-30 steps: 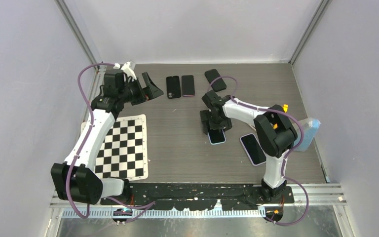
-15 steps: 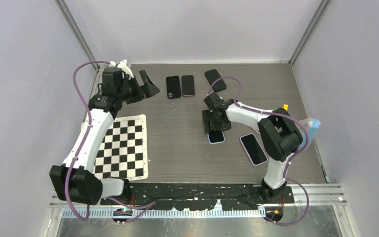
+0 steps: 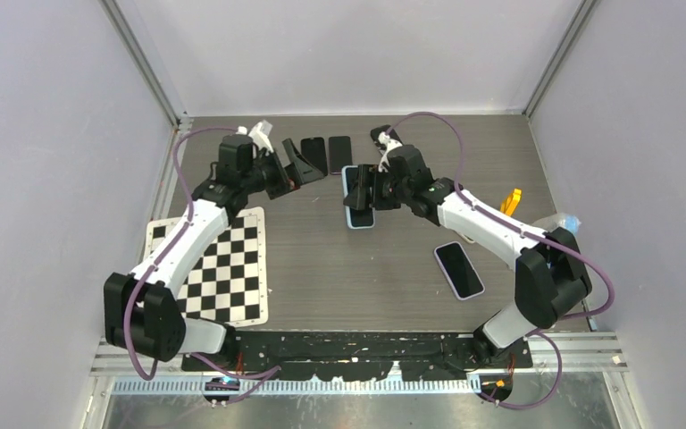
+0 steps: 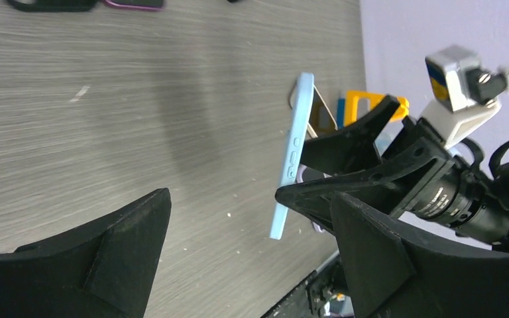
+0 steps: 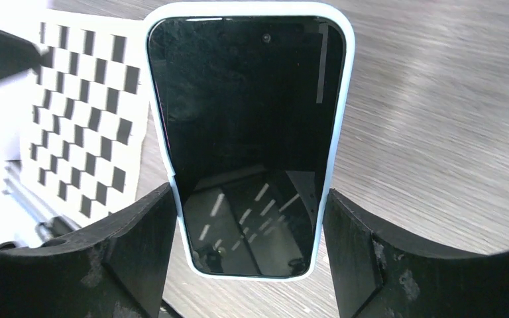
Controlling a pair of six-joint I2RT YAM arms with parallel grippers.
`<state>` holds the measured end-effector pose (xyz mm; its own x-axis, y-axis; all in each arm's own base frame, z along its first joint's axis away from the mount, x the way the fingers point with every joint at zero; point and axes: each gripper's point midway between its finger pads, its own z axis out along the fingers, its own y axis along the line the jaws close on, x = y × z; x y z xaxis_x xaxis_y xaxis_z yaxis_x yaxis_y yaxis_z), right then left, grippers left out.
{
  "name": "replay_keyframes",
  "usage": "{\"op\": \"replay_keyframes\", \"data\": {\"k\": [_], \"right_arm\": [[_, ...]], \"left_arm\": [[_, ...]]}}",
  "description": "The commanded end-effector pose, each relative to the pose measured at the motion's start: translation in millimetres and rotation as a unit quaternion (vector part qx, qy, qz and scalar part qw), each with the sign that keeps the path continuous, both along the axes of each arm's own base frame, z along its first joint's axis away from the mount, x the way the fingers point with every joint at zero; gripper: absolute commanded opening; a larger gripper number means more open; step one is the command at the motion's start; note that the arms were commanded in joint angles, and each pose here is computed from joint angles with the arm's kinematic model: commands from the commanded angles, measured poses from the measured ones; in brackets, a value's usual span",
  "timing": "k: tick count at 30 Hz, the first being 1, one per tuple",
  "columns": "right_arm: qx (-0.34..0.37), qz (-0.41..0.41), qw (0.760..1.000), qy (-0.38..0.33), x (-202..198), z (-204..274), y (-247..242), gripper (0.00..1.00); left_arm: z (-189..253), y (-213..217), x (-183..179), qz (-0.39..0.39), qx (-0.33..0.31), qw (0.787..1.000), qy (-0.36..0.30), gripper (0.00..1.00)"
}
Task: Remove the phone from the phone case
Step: Pick up the phone at the center of the board.
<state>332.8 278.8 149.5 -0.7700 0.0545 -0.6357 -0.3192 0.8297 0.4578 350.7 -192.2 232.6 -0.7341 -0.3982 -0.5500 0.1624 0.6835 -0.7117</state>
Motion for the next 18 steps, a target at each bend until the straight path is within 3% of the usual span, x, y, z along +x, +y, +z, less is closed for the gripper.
{"op": "replay_keyframes", "data": {"k": [1, 9, 13, 16, 18], "right_arm": [[0.135, 0.048, 0.986, -0.081, 0, 97, 44, 0.41], [0.158, 0.082, 0.98, -0.09, -17, 118, 76, 0.41], [0.166, 0.097, 0.978, -0.083, -21, 123, 89, 0.41], [0.168, 0.099, 0.978, -0.079, -21, 125, 92, 0.41], [0.165, 0.099, 0.979, -0.074, -20, 124, 94, 0.41]], "left_arm": [[34, -36, 1, -0.044, -0.048, 0.997, -0.05, 0.93], [29, -56, -1, -0.071, -0.05, 0.995, -0.051, 0.91], [20, -53, 3, -0.059, -0.033, 0.997, -0.044, 0.79], [16, -52, 3, -0.061, -0.021, 0.997, -0.034, 0.61], [17, -54, 1, -0.069, -0.023, 0.997, -0.03, 0.57]]}}
